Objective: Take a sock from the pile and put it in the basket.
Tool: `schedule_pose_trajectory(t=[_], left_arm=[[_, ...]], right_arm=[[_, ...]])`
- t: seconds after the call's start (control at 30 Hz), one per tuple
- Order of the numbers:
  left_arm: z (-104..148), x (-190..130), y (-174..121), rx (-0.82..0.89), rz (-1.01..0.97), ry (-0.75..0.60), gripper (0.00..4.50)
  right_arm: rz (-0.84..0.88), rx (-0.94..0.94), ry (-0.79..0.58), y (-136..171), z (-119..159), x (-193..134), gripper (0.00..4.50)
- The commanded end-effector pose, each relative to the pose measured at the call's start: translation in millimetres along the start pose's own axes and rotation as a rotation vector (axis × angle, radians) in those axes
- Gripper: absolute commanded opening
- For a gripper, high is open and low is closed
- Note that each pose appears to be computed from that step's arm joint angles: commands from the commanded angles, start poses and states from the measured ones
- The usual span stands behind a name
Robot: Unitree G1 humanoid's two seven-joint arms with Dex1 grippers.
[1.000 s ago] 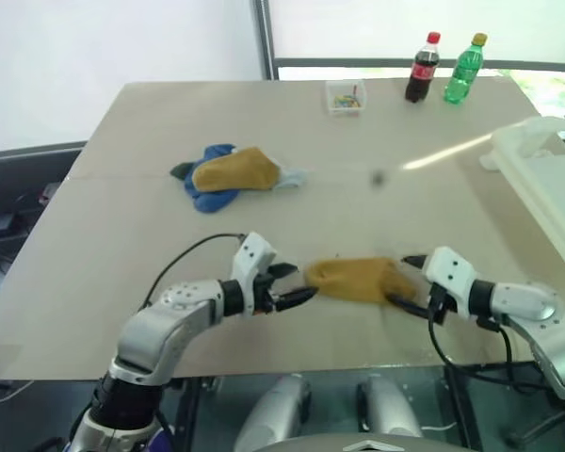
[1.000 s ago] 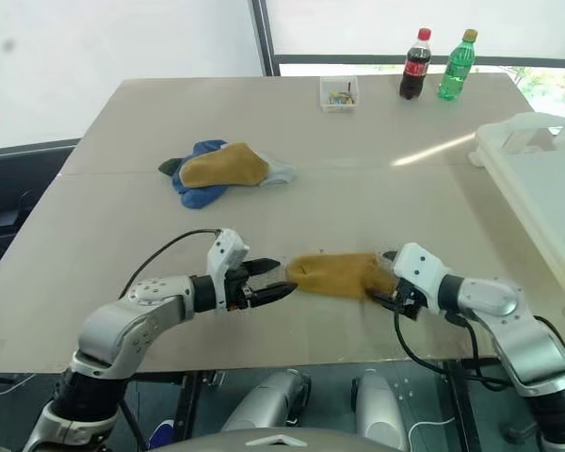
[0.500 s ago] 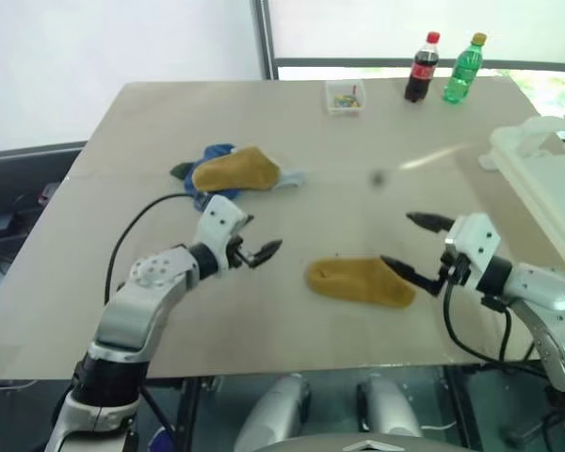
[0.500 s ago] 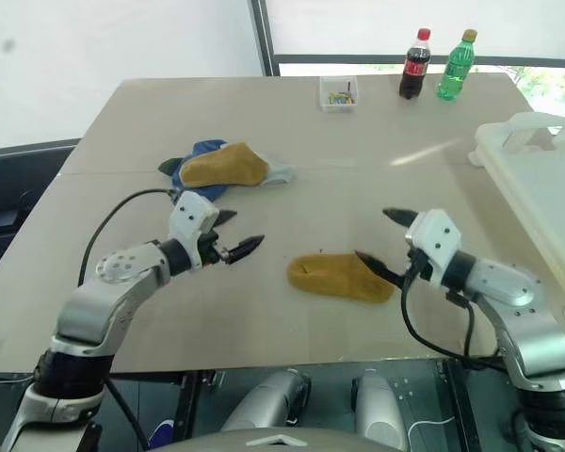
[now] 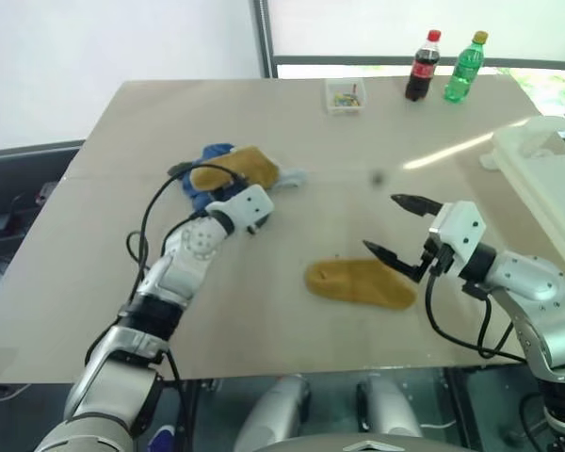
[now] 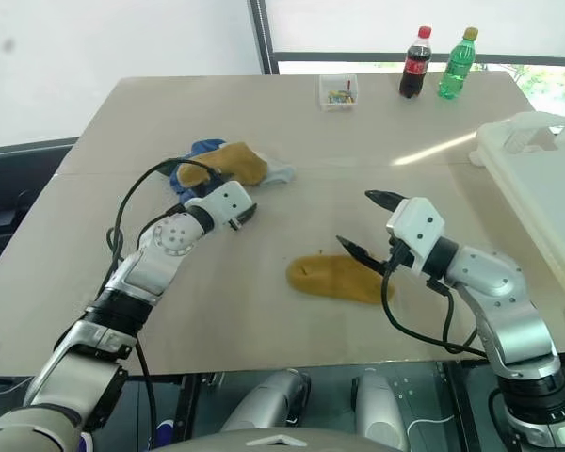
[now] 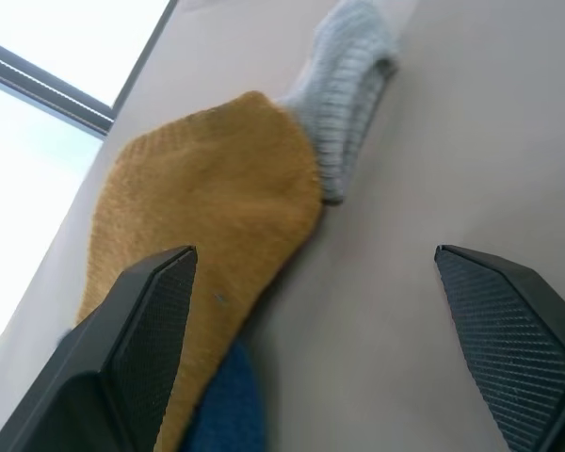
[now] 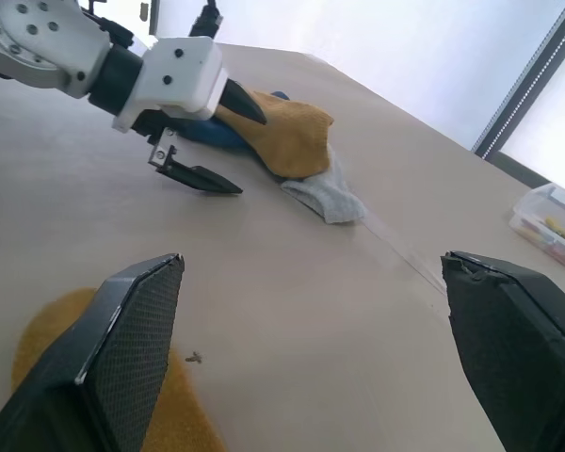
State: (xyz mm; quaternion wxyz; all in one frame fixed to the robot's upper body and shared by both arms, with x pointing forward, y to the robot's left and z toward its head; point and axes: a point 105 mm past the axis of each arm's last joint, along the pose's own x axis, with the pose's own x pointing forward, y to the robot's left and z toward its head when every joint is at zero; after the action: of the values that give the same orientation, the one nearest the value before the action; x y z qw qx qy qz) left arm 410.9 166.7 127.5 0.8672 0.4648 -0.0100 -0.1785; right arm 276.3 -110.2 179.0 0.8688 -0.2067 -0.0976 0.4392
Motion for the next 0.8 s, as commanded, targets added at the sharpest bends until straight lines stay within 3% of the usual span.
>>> schedule_pose_trajectory(t=[0.03, 0.2, 0.3, 0.37, 0.53, 0.57, 0.8], left_arm=[[1.3, 7.1, 10.0, 0.063, 0.056, -0.01, 4.28], [1.5, 17.0, 10.7, 0.126, 0.078, -0.011, 4.28], [-1.5, 22.0, 7.1, 0.154, 0.088, 0.005, 3.57], [-1.5, 22.9, 6.4, 0.155, 0.097, 0.0, 2.76], [-5.5, 21.8, 7.4, 0.148, 0.118, 0.005, 0.24], [-6.1, 21.7, 8.0, 0.147, 0.121, 0.007, 0.07], [-6.3, 15.2, 17.5, 0.13, 0.143, -0.005, 0.07]], right_arm=[[-0.001, -0.051, -0.04, -1.6, 11.6, 1.6, 4.5], [-0.003, -0.053, -0.04, -1.0, 10.4, 2.4, 4.5], [-0.016, -0.065, -0.039, -1.9, 9.4, 1.9, 4.5], [-0.026, -0.068, -0.039, -2.7, 9.0, 1.3, 4.5], [-0.035, -0.071, -0.037, -3.6, 8.0, 0.5, 4.5], [-0.036, -0.072, -0.037, -3.9, 7.9, 0.4, 4.5], [-0.041, -0.076, -0.039, -7.2, 7.7, 0.4, 4.5]])
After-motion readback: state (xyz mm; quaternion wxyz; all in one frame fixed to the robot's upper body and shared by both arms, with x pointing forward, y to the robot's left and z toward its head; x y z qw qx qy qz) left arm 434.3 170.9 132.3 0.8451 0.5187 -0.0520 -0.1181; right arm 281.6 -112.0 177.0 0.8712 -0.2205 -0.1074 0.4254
